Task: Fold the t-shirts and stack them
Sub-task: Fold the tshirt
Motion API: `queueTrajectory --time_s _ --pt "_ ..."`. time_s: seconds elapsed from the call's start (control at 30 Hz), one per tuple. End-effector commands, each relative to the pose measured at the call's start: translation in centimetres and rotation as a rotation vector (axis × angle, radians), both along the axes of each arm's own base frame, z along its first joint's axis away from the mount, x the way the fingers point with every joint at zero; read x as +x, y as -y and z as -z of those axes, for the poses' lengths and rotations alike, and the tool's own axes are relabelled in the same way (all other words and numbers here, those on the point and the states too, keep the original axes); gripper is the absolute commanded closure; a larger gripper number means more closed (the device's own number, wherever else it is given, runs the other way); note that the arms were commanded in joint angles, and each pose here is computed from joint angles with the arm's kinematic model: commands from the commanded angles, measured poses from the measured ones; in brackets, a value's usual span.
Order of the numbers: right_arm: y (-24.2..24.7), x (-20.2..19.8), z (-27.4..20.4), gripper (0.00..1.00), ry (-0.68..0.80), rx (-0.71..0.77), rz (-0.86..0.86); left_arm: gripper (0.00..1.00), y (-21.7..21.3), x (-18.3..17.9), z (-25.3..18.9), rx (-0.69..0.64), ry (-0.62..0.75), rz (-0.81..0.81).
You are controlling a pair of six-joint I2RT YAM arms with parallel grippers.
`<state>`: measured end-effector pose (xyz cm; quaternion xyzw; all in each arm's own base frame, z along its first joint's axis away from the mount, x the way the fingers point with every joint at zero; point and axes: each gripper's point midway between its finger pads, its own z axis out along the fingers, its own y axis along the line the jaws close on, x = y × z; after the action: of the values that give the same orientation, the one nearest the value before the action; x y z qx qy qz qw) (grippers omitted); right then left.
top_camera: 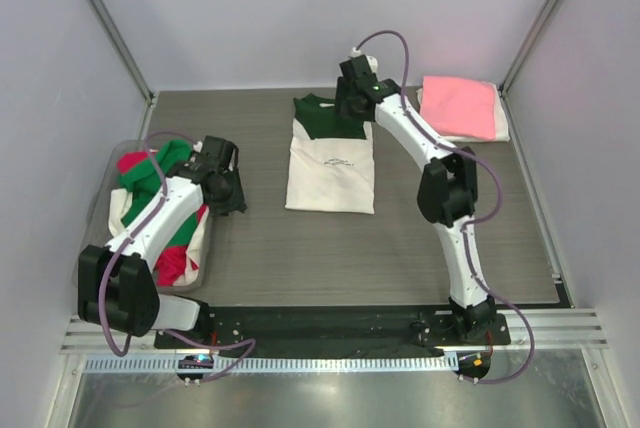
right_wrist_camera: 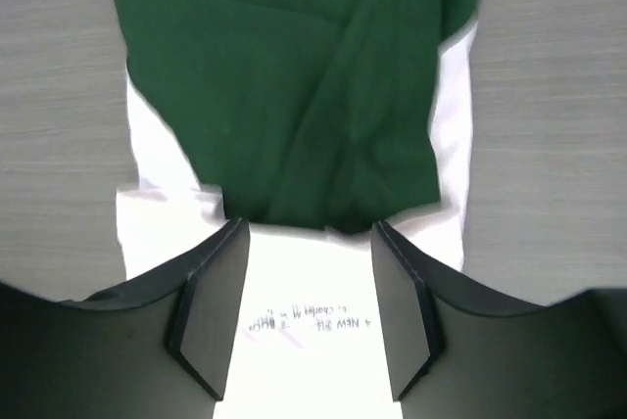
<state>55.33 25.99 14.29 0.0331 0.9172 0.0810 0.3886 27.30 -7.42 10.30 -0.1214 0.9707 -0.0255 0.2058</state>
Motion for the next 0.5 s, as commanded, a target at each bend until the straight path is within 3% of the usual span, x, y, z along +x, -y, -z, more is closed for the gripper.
queueTrajectory --time_s 0.0,0.03,0.07,0.1,0.17,0.2,0.27,0.3,0.47 --pt "0.9 -4.7 -6.2 0.41 0.074 0.069 0.011 0.57 1.7 1.1 -1.9 -0.097 0.103 0.033" --pt "1.6 -6.7 -9.3 0.41 0.112 0.121 0.018 0.54 2.8 0.9 -2.2 -0.158 0.102 0.052" --pt "1.8 -8.2 -8.5 0.40 0.082 0.149 0.006 0.53 3.5 1.3 -2.8 -0.200 0.132 0.062" --pt "2.4 -10.5 -4.3 0.40 -0.003 0.147 0.005 0.51 4.0 1.2 -2.7 -0.227 0.132 0.063" --pt "2.2 -14.1 -4.7 0.40 -0.040 0.264 -0.028 0.48 5.5 1.7 -3.2 -0.313 0.158 0.056" --pt "2.8 -16.4 -1.3 0.39 -0.107 0.263 -0.022 0.48 5.8 1.6 -2.8 -0.333 0.152 0.047" --pt "2.8 -19.2 -1.0 0.39 -0.140 0.341 -0.042 0.46 6.7 2.1 -2.7 -0.386 0.159 0.037" --pt "3.6 -20.9 1.5 0.39 -0.184 0.332 -0.030 0.46 7.2 2.4 -2.3 -0.404 0.147 0.033" --pt "5.3 -24.2 5.0 0.39 -0.237 0.399 0.002 0.44 9.4 3.8 -0.7 -0.488 0.132 0.039"
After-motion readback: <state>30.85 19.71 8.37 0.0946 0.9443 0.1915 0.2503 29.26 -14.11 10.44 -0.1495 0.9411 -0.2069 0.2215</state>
